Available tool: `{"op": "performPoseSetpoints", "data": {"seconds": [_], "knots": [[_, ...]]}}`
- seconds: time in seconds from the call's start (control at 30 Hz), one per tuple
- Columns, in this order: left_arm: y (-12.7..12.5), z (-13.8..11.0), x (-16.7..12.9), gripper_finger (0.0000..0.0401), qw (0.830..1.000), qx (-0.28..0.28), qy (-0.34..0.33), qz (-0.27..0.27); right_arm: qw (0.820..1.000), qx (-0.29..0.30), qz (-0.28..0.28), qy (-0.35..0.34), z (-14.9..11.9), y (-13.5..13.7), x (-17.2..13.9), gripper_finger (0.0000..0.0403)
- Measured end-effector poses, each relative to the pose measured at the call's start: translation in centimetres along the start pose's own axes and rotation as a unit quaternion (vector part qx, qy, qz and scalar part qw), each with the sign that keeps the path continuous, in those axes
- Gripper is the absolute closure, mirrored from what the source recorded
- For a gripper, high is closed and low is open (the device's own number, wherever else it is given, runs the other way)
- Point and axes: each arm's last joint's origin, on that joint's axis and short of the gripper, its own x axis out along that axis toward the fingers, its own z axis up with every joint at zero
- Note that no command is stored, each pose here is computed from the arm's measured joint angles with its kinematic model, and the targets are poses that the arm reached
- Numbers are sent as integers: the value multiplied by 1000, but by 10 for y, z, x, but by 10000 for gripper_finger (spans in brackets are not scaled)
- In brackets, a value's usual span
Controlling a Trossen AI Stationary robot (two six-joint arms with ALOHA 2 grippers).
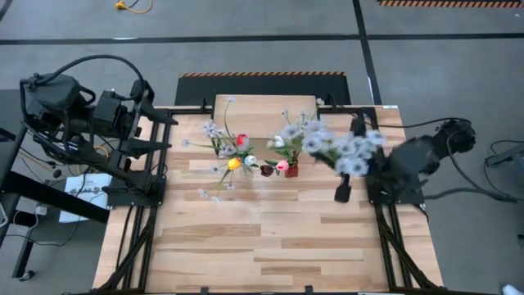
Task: Pick and place flowers into a vace then onto a shelf
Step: Put the white flower into the red vase
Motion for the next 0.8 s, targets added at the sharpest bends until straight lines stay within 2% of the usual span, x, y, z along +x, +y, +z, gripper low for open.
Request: {"op": "performPoseSetpoints", "data": {"seconds": [0.07,0.17,0.27,0.37,0.5,0.63,0.8], "knots": [[0,0,0,182,1000,1,-1,0,999,-26,10,-35,12,-18,-2,403],[0,1,0,182,1000,7,-3,1,997,-41,-16,-63,18,-56,-14,403],[0,1,0,182,1000,10,-3,1,993,-56,3,-103,15,-86,-31,403],[0,1,-1,182,1000,10,-3,3,987,-53,9,-149,5,-103,-44,403],[1,1,-2,182,1000,10,-3,11,983,-23,31,-177,-21,-104,-50,403],[1,1,-3,182,1000,8,-5,12,986,4,40,-160,-57,-89,-41,403],[2,0,1,182,1000,8,0,30,980,32,37,-191,-97,-75,-38,403]]}}
